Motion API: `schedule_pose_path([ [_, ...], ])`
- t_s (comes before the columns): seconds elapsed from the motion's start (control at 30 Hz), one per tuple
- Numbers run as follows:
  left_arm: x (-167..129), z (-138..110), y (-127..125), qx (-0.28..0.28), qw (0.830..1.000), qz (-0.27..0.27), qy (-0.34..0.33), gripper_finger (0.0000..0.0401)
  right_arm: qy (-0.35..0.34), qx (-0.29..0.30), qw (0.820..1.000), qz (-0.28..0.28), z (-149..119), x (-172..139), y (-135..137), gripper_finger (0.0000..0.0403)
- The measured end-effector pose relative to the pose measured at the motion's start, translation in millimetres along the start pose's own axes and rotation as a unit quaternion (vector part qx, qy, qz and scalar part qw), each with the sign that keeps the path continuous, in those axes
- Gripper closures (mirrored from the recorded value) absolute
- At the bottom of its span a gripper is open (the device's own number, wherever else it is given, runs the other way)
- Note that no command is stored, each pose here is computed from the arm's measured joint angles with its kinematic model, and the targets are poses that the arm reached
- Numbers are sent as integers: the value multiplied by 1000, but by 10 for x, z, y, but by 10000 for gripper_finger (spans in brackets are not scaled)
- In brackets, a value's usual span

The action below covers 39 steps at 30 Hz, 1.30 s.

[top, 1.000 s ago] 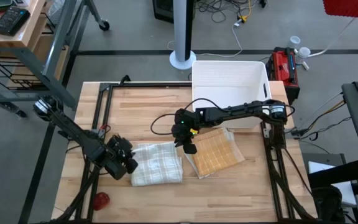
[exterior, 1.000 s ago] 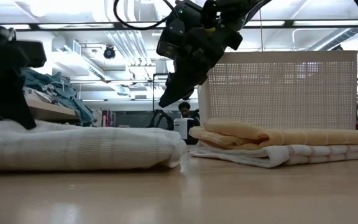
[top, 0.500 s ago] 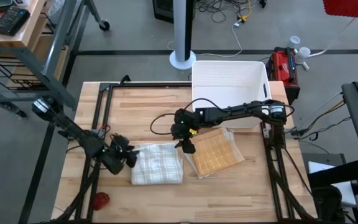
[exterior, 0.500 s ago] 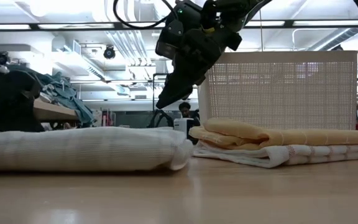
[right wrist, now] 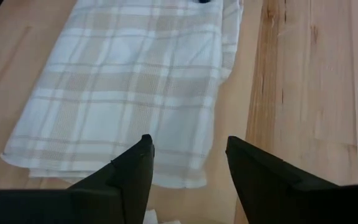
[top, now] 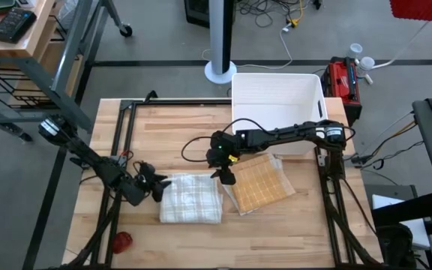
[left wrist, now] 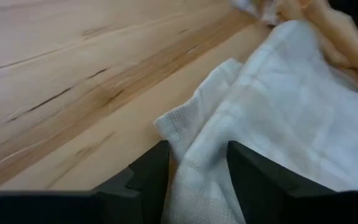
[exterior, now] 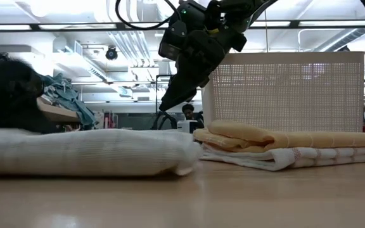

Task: Fold towel
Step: Fold the white checkered towel

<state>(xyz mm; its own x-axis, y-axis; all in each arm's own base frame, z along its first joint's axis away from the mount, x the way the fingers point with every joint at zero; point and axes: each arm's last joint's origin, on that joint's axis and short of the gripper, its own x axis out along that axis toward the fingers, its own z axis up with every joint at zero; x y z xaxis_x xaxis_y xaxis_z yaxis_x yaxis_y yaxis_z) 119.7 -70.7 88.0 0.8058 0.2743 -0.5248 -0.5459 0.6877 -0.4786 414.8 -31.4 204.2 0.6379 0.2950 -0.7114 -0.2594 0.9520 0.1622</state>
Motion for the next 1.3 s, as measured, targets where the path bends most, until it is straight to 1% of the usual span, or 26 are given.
schedule_pose_path([
  [0.1, -3, 30, -93, -20, 999, -35, -9, 253, -2, -1, 1000, 0, 3, 0, -1, 208],
  [0.17, -3, 37, -120, -25, 999, -46, -12, 254, -2, -1, 1000, 0, 4, 0, -1, 208],
  [0.37, 66, 33, -95, -39, 999, -24, -5, 240, -5, -3, 1000, -1, 10, 0, -2, 208],
  [0.47, 111, 42, -143, -26, 999, -29, 2, 233, -5, -2, 1000, -1, 11, 0, -2, 208],
  [0.57, 171, 78, -254, -29, 998, -54, 16, 233, -6, -3, 1000, -1, 12, 0, -2, 208],
  [0.63, 237, 75, -270, -14, 998, -46, 37, 235, -12, -5, 1000, -2, 23, 0, -4, 208],
  [0.7, 308, 82, -294, -6, 999, -34, 41, 236, -13, -2, 1000, -2, 27, 0, -4, 208],
  [0.8, 313, 109, -307, 6, 998, -43, 44, 233, -10, 12, 1000, 0, 16, 21, 1, 208],
  [0.9, 302, 121, -307, 5, 998, -47, 48, 230, 5, 27, 999, 29, -35, 44, 20, 208],
  [1.03, 312, 121, -306, 4, 998, -47, 48, 235, 5, -28, 995, 90, -99, 173, 74, 216],
  [1.1, 317, 132, -313, 5, 998, -51, 43, 240, -5, -38, 993, 116, -131, 313, 83, 229],
  [1.2, 340, 162, -315, 4, 998, -47, 38, 247, 0, -28, 987, 156, -208, 458, 89, 255],
  [1.3, 369, 188, -325, -1, 998, -51, 48, 255, 2, -8, 986, 167, -257, 565, 69, 283],
])
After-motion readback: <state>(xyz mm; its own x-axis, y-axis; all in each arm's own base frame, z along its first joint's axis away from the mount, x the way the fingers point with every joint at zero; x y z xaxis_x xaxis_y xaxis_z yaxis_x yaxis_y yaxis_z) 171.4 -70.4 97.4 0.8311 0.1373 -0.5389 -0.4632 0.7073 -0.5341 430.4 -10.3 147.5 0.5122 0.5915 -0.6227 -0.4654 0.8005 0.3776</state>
